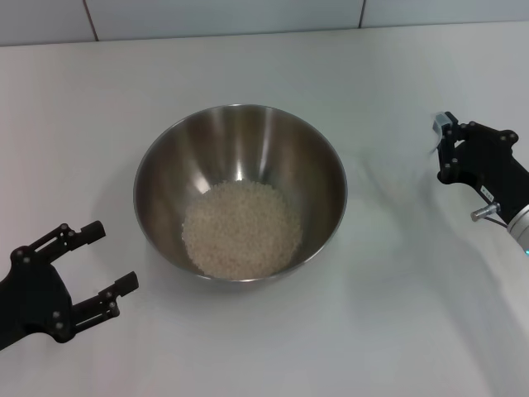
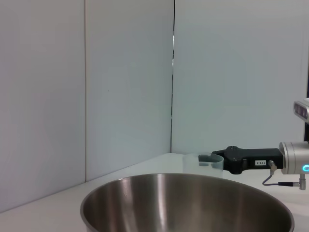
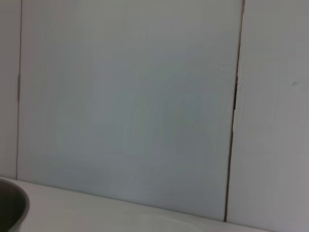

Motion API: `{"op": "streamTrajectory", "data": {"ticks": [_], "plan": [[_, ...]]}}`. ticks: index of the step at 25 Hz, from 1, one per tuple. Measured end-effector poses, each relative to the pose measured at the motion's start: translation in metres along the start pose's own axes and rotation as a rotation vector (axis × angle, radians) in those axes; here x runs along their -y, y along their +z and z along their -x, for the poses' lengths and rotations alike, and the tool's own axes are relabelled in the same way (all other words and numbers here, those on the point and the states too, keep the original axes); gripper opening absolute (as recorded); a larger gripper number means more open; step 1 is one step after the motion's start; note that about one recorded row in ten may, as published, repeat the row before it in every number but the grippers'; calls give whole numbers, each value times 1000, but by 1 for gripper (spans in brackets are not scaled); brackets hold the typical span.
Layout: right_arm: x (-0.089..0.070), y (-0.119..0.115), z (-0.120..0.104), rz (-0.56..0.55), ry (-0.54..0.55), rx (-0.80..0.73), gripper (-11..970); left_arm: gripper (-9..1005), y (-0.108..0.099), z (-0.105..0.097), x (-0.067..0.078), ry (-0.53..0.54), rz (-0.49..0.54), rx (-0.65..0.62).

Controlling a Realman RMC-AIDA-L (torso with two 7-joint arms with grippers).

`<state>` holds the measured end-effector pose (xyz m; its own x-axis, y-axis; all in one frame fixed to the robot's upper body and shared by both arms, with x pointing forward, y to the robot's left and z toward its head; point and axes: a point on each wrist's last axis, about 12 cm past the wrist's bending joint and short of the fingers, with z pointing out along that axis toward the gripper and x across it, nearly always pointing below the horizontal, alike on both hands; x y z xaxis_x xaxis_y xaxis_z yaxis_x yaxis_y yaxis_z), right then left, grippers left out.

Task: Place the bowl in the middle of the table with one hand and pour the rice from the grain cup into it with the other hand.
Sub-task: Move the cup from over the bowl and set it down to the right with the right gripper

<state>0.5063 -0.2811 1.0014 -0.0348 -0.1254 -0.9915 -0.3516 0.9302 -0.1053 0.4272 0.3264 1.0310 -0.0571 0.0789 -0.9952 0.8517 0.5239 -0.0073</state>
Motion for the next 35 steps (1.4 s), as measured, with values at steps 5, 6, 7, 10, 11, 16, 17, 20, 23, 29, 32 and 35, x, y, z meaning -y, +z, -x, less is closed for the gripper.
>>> {"op": "streamTrajectory", "data": {"ticks": [5, 6, 7, 10, 11, 16, 17, 20, 23, 29, 32, 35], "plan": [[-1, 1, 0, 7, -2, -2, 13, 800, -1, 0, 0, -1, 2, -2], [-1, 1, 0, 9, -3, -3, 13, 800, -2, -1, 1, -2, 3, -2], [-1, 1, 0, 11, -4, -3, 13, 800, -2, -1, 1, -2, 3, -2], [-2, 1, -1, 11, -4, -8, 13, 800, -2, -1, 1, -3, 2, 0], [-1, 1, -1, 10, -4, -11, 13, 800, -2, -1, 1, -3, 1, 0], [-1, 0, -4, 1, 4, -37, 13, 800, -3, 0, 2, -4, 0, 3], [-1, 0, -5, -1, 8, -40, 13, 800, -3, 0, 2, -5, 0, 3], [-1, -1, -6, -3, 11, -43, 14, 800, -3, 0, 2, -5, 0, 3], [-1, -3, -7, -7, 15, -46, 14, 800, -4, 0, 2, -5, 0, 3], [-1, -3, -7, -13, 25, -44, 88, 800, -4, 0, 2, -4, -2, 5], [0, -4, -7, -13, 31, -47, 138, 800, -4, 0, 3, -5, -3, 7], [1, -5, -8, -13, 32, -52, 196, 800, -4, 0, 3, -6, -3, 9]]}}
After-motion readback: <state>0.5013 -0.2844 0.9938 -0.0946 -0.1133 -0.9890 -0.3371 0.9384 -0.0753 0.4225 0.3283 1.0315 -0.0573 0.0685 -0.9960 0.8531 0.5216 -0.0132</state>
